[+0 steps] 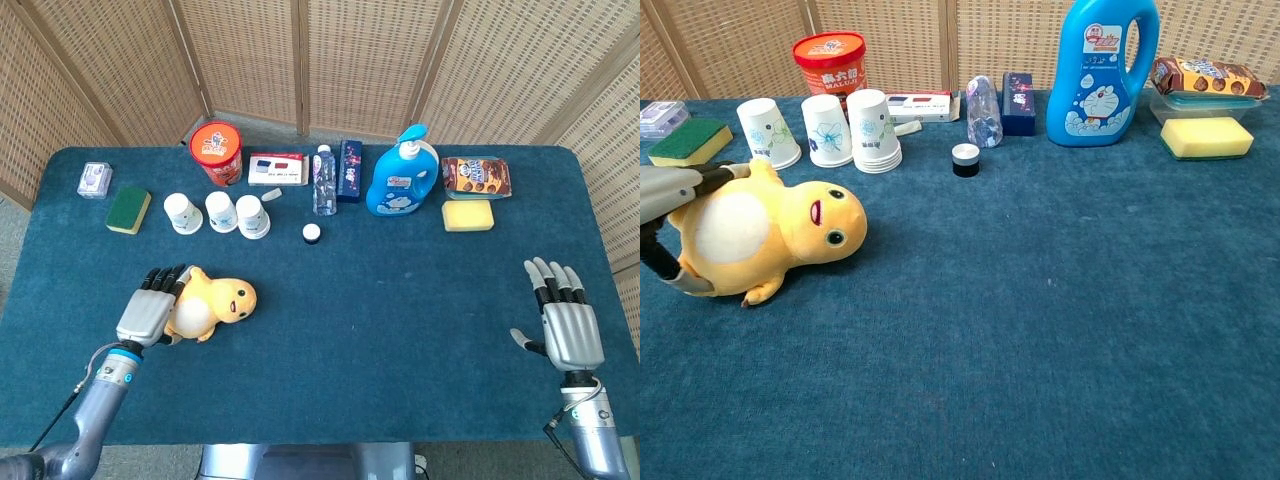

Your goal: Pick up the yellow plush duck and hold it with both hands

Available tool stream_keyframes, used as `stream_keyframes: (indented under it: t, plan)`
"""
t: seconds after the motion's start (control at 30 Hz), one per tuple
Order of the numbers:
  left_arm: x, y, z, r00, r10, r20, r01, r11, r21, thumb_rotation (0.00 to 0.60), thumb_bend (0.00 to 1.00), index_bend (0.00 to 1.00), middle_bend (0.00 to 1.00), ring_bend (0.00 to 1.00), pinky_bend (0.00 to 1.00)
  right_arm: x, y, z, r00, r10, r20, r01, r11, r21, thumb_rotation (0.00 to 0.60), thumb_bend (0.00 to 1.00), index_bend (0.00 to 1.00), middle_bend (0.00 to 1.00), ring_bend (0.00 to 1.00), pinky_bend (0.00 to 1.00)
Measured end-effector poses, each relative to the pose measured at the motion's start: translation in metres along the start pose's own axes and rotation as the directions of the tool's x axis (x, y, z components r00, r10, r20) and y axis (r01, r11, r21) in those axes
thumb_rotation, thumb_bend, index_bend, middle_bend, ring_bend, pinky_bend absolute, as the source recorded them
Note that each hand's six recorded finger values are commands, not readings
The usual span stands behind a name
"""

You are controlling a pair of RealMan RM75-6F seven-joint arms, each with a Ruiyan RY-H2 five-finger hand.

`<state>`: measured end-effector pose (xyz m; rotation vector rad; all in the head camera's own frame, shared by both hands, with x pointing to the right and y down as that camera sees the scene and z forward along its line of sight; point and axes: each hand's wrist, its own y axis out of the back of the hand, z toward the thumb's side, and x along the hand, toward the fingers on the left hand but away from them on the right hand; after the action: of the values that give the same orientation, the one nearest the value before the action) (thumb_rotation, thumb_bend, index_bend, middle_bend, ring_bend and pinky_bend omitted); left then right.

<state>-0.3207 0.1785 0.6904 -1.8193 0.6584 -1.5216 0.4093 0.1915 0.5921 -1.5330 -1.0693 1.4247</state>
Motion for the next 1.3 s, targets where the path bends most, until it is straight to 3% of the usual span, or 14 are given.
stream_keyframes:
  t: [0.13, 0.17, 0.23, 0.43, 0.6, 0.73, 1.0, 1.17, 1.3]
  plan:
    - [0.008, 0.000, 0.007, 1.000, 0.022, -0.008, -0.022, 1.000, -0.005, 0.600, 0.08, 0.50, 0.50, 0.45, 0.65, 0.000, 0.001, 0.000, 1.000, -0.003, -0.001, 0.003, 1.000, -0.001, 0.600, 0.00, 0.00, 0.00, 0.00, 0.00]
    - [0.010, 0.002, 0.008, 0.999, 0.035, -0.010, -0.035, 0.999, -0.002, 0.600, 0.10, 0.58, 0.57, 0.51, 0.70, 0.000, 0.001, 0.000, 1.000, -0.003, -0.002, 0.003, 1.000, -0.001, 0.600, 0.00, 0.00, 0.00, 0.00, 0.00]
    - [0.011, 0.004, 0.011, 0.998, 0.058, -0.011, -0.058, 0.998, 0.003, 0.600, 0.13, 0.64, 0.64, 0.56, 0.74, 0.000, 0.000, 0.001, 1.000, -0.001, -0.006, 0.001, 1.000, -0.004, 0.600, 0.00, 0.00, 0.00, 0.00, 0.00]
    - [0.011, 0.009, 0.014, 0.993, 0.118, 0.003, -0.117, 0.993, -0.009, 0.600, 0.13, 0.65, 0.65, 0.58, 0.75, 0.001, -0.002, 0.002, 1.000, 0.011, -0.009, -0.011, 1.000, -0.007, 0.600, 0.00, 0.00, 0.00, 0.00, 0.00]
    - [0.008, 0.021, 0.015, 0.983, 0.178, 0.042, -0.174, 0.980, -0.095, 0.600, 0.13, 0.65, 0.65, 0.58, 0.75, 0.002, -0.006, 0.005, 0.999, 0.036, -0.021, -0.037, 0.998, -0.049, 0.600, 0.00, 0.00, 0.00, 0.00, 0.00]
    - [0.004, 0.034, 0.020, 0.966, 0.231, 0.117, -0.209, 0.962, -0.176, 0.600, 0.13, 0.65, 0.65, 0.57, 0.75, 0.002, -0.008, 0.012, 0.996, 0.073, -0.047, -0.079, 0.987, -0.141, 0.600, 0.00, 0.00, 0.00, 0.00, 0.00]
    - [0.004, 0.054, 0.042, 0.887, 0.316, 0.335, -0.211, 0.925, -0.314, 0.600, 0.12, 0.64, 0.64, 0.55, 0.75, -0.006, -0.008, 0.041, 0.973, 0.157, -0.167, -0.202, 0.932, -0.302, 0.600, 0.00, 0.00, 0.01, 0.00, 0.06]
    - [0.014, 0.057, 0.057, 0.828, 0.331, 0.454, -0.208, 0.931, -0.299, 0.600, 0.12, 0.63, 0.63, 0.55, 0.75, -0.015, -0.005, 0.065, 0.940, 0.213, -0.267, -0.308, 0.865, -0.395, 0.600, 0.00, 0.00, 0.05, 0.02, 0.13]
    - [0.025, 0.056, 0.075, 0.790, 0.342, 0.509, -0.212, 0.931, -0.297, 0.600, 0.12, 0.63, 0.63, 0.55, 0.75, -0.019, 0.000, 0.087, 0.917, 0.226, -0.328, -0.361, 0.821, -0.443, 0.600, 0.00, 0.00, 0.10, 0.07, 0.20]
